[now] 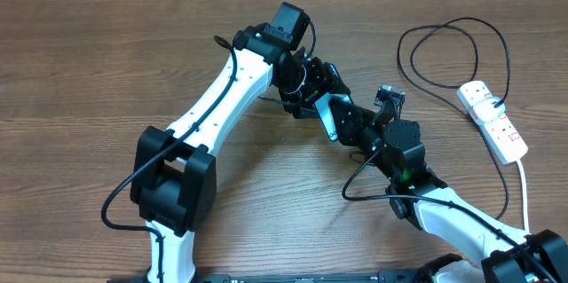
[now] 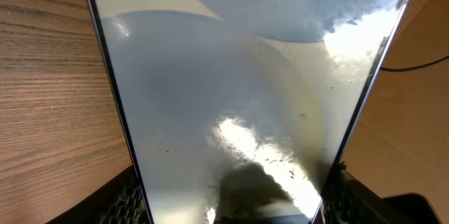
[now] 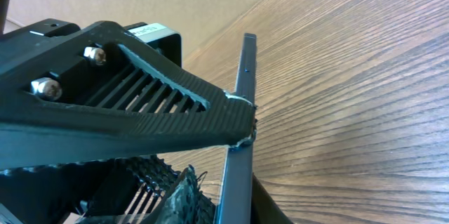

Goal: Plug charger to phone and switch on socket
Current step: 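Swing the right gripper toward the phone and grasp its edge, then release the phone from the left gripper and pull left arm back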

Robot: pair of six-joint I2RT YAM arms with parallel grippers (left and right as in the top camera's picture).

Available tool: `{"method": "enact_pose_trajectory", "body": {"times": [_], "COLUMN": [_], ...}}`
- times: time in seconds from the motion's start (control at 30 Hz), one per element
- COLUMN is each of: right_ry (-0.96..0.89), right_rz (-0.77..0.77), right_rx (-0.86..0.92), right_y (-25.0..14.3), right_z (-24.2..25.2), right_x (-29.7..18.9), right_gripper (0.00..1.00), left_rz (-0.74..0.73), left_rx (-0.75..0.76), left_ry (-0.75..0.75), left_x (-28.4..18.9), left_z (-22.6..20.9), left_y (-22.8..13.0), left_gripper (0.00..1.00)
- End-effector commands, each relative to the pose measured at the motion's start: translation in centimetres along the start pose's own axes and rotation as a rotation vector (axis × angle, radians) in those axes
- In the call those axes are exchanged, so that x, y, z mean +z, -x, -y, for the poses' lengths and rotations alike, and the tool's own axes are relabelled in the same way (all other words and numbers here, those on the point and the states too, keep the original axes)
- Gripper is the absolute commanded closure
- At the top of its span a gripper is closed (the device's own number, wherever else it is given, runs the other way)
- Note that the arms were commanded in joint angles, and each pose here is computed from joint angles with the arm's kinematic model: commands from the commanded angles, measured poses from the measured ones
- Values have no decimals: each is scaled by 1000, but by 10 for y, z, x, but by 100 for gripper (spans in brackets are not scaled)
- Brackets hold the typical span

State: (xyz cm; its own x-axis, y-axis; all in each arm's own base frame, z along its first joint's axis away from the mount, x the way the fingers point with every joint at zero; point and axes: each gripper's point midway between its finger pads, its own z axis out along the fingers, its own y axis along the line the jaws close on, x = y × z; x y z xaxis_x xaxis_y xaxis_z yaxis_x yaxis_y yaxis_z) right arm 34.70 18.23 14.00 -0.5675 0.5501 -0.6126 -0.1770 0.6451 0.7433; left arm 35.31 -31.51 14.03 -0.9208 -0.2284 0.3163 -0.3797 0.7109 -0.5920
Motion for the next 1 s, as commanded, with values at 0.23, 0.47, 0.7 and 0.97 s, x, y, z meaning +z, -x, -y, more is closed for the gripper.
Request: {"method": "enact_pose_trajectory", "body": {"times": [0.23, 0.47, 0.7, 0.97], "right_ry": [98, 104, 94, 26], "right_rz": [-89, -101, -110, -265], "right_rx": [9, 49, 207, 440], "right_y": [-14, -16, -16, -48], "right_z": [-22, -24, -23, -12], "right_x": [2, 1, 1, -3], "right_gripper": [91, 94, 94, 94], "left_rz": [-62, -47, -37, -20], "left_rx": [49, 52, 53, 107], "left_ry": [-79, -73, -113, -136], "left_x": [-2, -3, -21, -78], "left_z": [29, 27, 21, -25], "left_y": [-22, -19, 1, 33], "left_gripper": [42, 21, 0, 0]}}
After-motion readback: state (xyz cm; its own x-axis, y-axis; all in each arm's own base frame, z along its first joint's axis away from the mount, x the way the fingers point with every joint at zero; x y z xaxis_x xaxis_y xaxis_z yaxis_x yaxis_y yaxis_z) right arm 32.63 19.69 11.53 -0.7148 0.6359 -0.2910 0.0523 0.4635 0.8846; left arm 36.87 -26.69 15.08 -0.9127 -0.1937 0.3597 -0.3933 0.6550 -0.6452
